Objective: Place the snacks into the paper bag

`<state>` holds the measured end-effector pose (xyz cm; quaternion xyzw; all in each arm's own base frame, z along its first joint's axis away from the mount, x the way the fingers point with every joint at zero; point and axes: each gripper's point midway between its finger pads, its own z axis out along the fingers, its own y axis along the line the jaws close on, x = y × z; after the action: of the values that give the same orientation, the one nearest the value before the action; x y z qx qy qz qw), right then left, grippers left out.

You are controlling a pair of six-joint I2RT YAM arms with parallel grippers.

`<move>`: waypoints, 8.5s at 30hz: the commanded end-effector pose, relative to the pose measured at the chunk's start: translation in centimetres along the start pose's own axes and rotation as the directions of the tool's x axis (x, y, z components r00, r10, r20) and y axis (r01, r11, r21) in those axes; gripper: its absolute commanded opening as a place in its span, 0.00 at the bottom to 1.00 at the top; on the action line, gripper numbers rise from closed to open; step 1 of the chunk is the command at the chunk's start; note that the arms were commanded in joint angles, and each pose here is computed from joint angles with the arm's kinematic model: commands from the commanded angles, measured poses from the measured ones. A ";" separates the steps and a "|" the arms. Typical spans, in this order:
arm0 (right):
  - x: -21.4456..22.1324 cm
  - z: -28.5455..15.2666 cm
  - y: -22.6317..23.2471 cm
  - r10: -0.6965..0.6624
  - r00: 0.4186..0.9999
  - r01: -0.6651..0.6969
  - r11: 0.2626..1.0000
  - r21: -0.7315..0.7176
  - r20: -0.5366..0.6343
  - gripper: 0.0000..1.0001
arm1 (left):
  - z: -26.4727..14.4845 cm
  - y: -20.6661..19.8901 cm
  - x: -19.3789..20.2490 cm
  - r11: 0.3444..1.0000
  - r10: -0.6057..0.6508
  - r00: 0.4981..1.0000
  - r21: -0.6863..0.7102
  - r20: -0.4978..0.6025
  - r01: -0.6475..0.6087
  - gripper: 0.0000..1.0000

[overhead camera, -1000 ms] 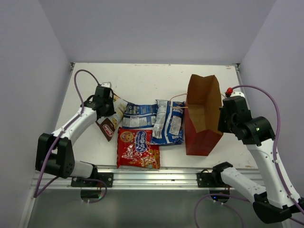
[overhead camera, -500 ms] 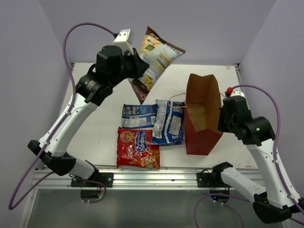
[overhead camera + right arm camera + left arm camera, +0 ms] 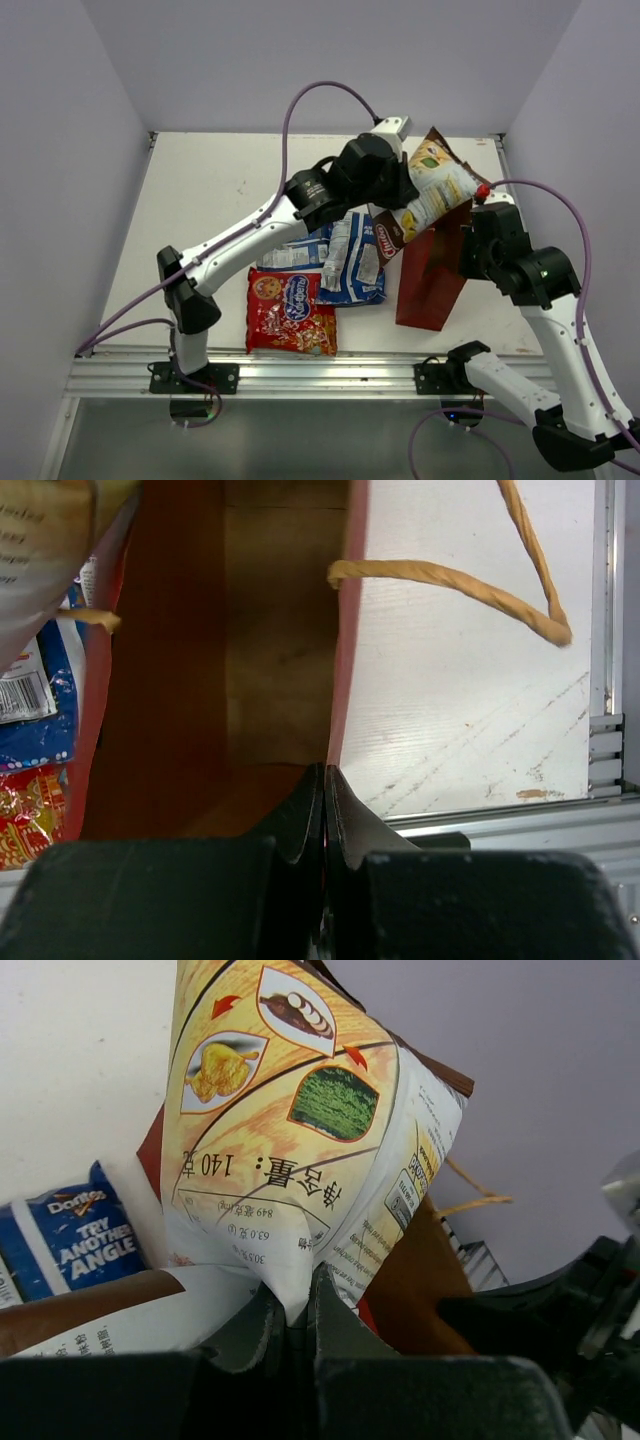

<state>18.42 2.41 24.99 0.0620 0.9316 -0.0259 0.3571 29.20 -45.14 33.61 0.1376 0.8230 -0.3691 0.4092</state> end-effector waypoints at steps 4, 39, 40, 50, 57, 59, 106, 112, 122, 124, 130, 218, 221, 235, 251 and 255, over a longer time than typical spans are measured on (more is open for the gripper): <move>-0.5 -0.5 0.3 0.000 0.999 0.001 0.999 -0.035 0.041 0.00 | -5.5 -8.9 -11.4 0.970 -0.122 0.949 0.237 0.292 0.052 0.00; -0.7 -0.7 0.1 -0.028 0.998 0.030 0.999 -0.033 0.054 0.00 | 0.3 -12.4 1.8 0.491 -0.037 0.998 0.868 -0.059 0.070 0.00; -0.6 -0.7 0.1 -0.031 0.998 0.032 0.999 -0.034 0.051 0.00 | 0.5 -12.1 2.3 0.500 -0.025 0.997 0.863 -0.072 0.075 0.00; -0.7 -0.1 0.6 -0.037 0.999 0.039 0.998 -0.042 0.037 0.00 | -0.2 -12.6 -0.7 0.628 0.071 0.995 0.772 0.071 -0.100 0.97; -0.7 0.5 0.6 -0.049 0.998 0.050 0.998 -0.033 0.033 0.00 | -4.1 -8.7 -7.0 0.890 0.133 0.950 0.387 0.282 -0.239 0.98; -0.5 0.8 0.7 -0.051 0.998 0.052 0.998 -0.033 0.027 0.00 | -4.8 -7.7 -7.0 0.908 0.146 0.949 0.343 0.279 -0.240 0.99; -1.4 0.8 0.9 -0.065 0.997 0.066 0.997 -0.035 0.040 0.00 | 3.8 22.4 16.6 0.927 0.003 0.983 -0.368 -0.182 -0.071 0.00; -1.5 0.7 1.0 -0.064 0.997 0.066 0.997 -0.038 0.041 0.00 | -2.0 19.8 4.8 0.868 0.117 0.991 -0.492 0.064 -0.071 0.00; -1.5 0.8 1.2 -0.068 0.997 0.069 0.996 -0.048 0.037 0.00 | -9.5 -1.5 -15.4 0.977 0.190 0.801 -0.031 0.567 -0.209 0.00; -1.5 0.8 1.2 -0.065 0.997 0.067 0.997 -0.045 0.037 0.00 | -10.5 -4.8 -16.6 0.966 0.154 0.774 0.070 0.615 -0.247 0.00; -1.5 0.7 1.1 -0.065 0.997 0.067 0.997 -0.044 0.042 0.00 | -5.7 -9.9 -13.0 0.893 0.111 0.826 0.310 0.552 -0.327 0.00; -2.2 1.2 2.6 -0.074 0.997 0.077 0.992 -0.098 0.034 0.00 | -8.6 32.3 2.1 0.766 -0.096 0.985 -0.621 0.143 0.165 0.00; -2.2 1.2 2.6 -0.074 0.997 0.077 0.992 -0.101 0.033 0.00 | -8.7 26.8 -4.0 0.872 -0.059 0.972 -0.462 0.229 0.162 0.00; -1.9 0.9 2.7 -0.072 0.997 0.075 0.990 -0.117 0.033 0.00 | -8.3 -4.7 -17.8 0.905 -0.084 0.916 0.415 0.393 -0.095 0.00; -1.3 1.1 2.5 -0.077 0.997 0.080 0.991 -0.110 0.028 0.00 | -1.5 -5.0 -7.6 0.880 -0.096 0.991 0.474 0.098 0.039 0.00; -1.4 1.1 2.4 -0.075 0.997 0.078 0.991 -0.110 0.031 0.00 | -1.0 -3.9 -4.5 0.898 -0.050 0.998 0.438 0.029 0.032 0.00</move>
<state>20.17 4.23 24.21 0.0141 0.9363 -0.0011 0.3509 30.96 -47.10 40.63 0.1766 0.7042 -0.5632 0.3947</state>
